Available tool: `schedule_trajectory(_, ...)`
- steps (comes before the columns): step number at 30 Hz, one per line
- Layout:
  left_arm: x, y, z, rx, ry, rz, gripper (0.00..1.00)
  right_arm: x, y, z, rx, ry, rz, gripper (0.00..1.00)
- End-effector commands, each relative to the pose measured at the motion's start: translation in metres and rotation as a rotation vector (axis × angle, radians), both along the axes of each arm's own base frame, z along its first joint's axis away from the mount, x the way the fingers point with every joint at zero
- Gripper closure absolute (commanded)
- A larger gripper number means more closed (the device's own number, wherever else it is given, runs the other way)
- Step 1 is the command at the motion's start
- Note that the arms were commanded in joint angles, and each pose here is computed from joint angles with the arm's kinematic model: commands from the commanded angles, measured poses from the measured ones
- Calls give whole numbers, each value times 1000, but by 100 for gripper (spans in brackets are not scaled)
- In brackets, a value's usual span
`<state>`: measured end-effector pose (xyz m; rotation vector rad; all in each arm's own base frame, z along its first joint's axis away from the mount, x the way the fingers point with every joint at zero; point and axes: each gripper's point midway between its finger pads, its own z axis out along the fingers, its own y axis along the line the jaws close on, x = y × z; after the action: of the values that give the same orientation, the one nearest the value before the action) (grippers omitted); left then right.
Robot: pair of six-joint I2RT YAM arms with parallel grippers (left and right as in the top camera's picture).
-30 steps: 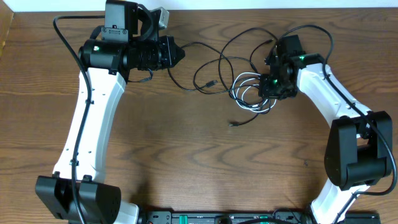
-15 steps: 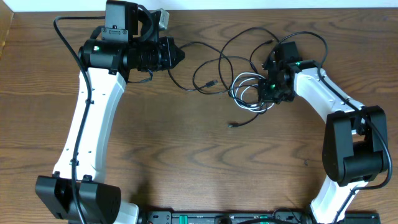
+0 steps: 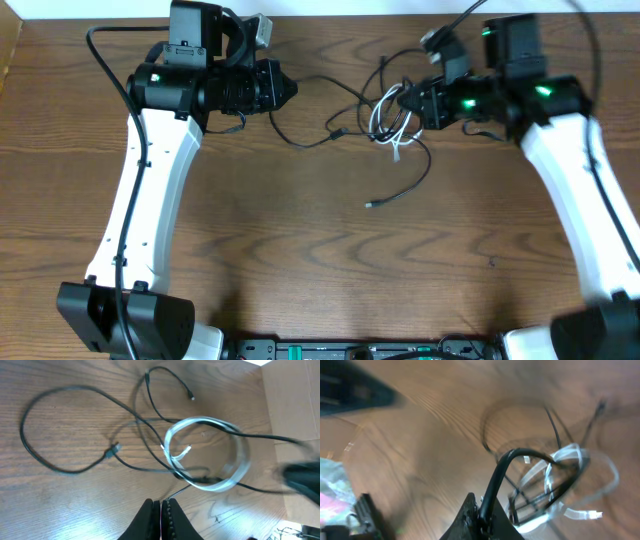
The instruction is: Untangle cables
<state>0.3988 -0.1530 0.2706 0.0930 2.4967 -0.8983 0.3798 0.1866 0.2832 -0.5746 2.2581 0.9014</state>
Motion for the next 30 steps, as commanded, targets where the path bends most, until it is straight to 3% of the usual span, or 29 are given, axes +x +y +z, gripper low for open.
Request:
schedule_trajectory(1, -3, -12, -4, 11, -10, -47, 86, -13, 12, 27, 75, -45, 59, 99)
schedule_trajectory(6, -13, -38, -2, 26, -62, -159, 70, 1, 0, 39, 144, -14, -44, 99)
schedule_trajectory(10, -31, -66, 4, 14, -161, -363, 58, 13, -10, 47, 202, 17, -126, 99)
schedule_trajectory(13, -48, -89, 10, -50, -222, -521, 56, 19, -13, 53, 235, 25, -157, 99)
schedule_trajectory(16, -49, -101, 4, -92, -207, -564, 56, 16, -9, 60, 266, 14, -120, 99)
schedule_trajectory(21, -35, -122, -7, -206, -207, -611, 50, 15, -7, 61, 273, 16, -108, 99)
schedule_trajectory(27, 10, -136, -14, -263, -230, -513, 46, 11, -6, 59, 277, 38, -98, 99)
schedule_trajectory(30, 17, -147, -20, -290, -211, -497, 45, 11, -6, 58, 276, 41, -99, 99)
